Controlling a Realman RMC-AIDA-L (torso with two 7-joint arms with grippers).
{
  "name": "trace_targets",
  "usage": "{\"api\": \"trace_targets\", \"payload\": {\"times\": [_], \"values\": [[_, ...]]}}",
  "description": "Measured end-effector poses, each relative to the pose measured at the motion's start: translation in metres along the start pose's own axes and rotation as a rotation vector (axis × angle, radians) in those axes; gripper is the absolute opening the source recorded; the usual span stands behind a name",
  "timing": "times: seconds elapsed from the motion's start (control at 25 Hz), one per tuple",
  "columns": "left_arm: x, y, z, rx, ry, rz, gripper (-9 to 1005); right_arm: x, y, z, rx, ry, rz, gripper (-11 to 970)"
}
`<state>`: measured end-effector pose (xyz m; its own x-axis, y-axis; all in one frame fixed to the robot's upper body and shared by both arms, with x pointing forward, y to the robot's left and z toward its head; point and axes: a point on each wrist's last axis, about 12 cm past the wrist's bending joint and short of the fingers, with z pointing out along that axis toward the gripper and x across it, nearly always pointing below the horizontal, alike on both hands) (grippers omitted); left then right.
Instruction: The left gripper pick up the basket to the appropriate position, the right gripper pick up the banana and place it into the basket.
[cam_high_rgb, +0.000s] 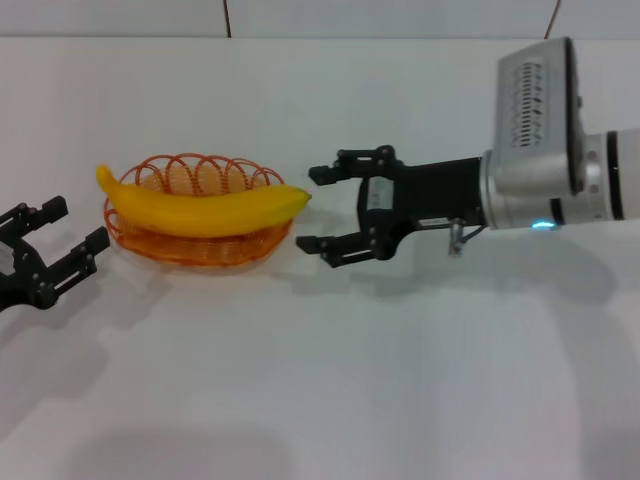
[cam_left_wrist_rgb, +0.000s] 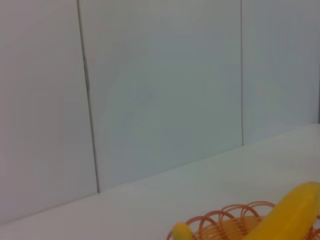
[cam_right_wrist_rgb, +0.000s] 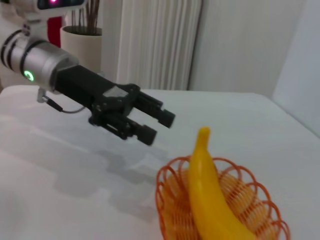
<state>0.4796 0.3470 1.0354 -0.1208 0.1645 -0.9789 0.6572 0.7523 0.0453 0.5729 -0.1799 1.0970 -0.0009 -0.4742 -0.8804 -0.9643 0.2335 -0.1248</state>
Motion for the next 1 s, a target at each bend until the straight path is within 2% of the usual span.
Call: {"api": "trace_targets", "payload": {"times": [0.28,1.0], "values": [[-0.001,0.001,0.000,-0.003,-0.006,0.000,649,0.024,-0.008,-0.010,0.038,0.014,0.040,834],[-0.002,0.000,0.002,0.002,-0.012,0.005,648,0.048,0.001,-0.024,0.050,0.036,0.140,834]]}}
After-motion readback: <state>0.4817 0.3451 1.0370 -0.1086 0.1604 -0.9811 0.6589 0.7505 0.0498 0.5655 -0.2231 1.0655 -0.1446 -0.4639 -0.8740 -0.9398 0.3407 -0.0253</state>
